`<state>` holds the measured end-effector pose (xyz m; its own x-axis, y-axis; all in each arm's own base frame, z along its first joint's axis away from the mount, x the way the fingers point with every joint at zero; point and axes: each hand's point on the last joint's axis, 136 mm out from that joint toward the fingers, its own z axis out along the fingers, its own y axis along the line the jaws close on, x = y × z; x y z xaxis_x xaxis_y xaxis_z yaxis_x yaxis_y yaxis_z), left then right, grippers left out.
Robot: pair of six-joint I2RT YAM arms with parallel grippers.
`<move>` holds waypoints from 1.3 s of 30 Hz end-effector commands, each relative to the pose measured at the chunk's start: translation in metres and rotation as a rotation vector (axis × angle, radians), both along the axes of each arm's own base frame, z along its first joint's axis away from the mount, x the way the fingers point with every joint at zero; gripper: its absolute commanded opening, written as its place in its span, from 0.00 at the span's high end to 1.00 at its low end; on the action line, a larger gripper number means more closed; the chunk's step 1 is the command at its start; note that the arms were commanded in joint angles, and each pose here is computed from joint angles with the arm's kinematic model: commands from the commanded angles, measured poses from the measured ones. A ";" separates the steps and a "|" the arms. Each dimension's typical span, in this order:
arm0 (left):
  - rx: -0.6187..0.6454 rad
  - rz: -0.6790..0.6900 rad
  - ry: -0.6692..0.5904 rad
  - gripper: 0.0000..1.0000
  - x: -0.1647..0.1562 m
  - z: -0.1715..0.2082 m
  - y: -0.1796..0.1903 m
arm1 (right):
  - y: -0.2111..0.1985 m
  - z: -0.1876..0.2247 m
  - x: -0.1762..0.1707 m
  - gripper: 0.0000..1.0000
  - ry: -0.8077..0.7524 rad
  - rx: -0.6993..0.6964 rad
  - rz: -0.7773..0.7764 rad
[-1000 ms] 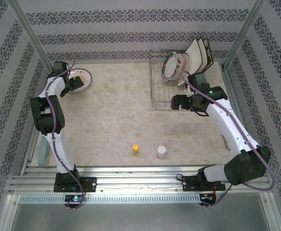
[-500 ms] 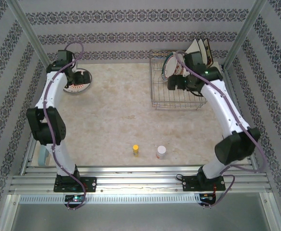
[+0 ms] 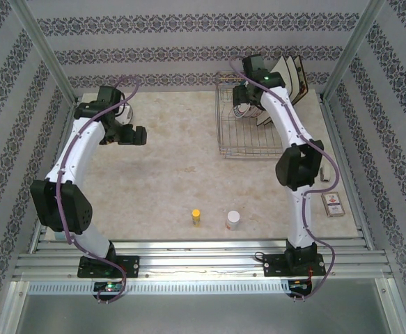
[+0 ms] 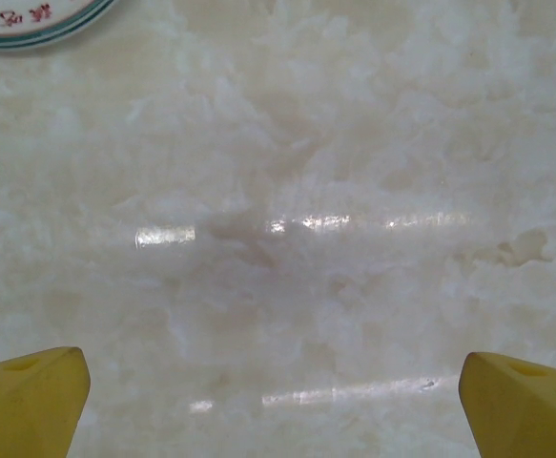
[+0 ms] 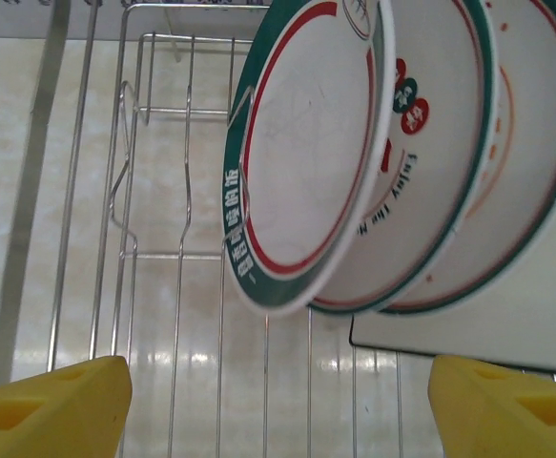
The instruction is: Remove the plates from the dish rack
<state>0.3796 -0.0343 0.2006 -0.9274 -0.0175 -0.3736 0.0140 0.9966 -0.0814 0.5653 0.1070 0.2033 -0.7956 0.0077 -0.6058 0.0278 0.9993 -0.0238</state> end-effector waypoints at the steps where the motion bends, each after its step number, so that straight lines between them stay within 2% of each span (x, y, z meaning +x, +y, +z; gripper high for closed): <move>1: 0.030 -0.028 0.019 0.00 -0.010 0.001 0.001 | -0.011 -0.004 0.014 0.19 -0.014 -0.026 -0.035; 11: 0.034 -0.041 0.033 0.00 -0.005 0.000 0.001 | -0.017 -0.029 0.042 0.26 -0.031 0.003 -0.062; 14: 0.035 -0.041 0.039 0.00 -0.003 -0.001 0.001 | -0.015 -0.033 0.049 0.31 -0.042 0.012 -0.058; 16: 0.043 -0.037 0.041 0.00 -0.002 -0.002 0.003 | -0.013 -0.032 0.054 0.38 -0.058 0.022 -0.054; 20: 0.056 -0.032 0.036 0.00 0.000 -0.003 0.005 | -0.013 -0.034 0.061 0.43 -0.079 0.026 -0.069; 23: 0.059 -0.031 0.038 0.00 0.000 -0.004 0.005 | -0.011 -0.038 0.064 0.52 -0.084 0.028 -0.074; 26: 0.063 -0.033 0.041 0.00 -0.001 -0.004 0.006 | -0.010 -0.043 0.065 0.66 -0.082 0.021 -0.083; 32: 0.080 -0.027 0.033 0.00 -0.001 0.000 0.009 | -0.007 -0.041 0.065 0.76 -0.092 0.017 -0.096; 35: 0.077 -0.023 0.034 0.00 -0.001 -0.002 0.009 | -0.005 -0.040 0.065 0.85 -0.095 0.012 -0.095; 39: 0.081 -0.018 0.038 0.00 -0.001 -0.006 0.010 | -0.004 -0.034 0.062 0.87 -0.101 0.005 -0.103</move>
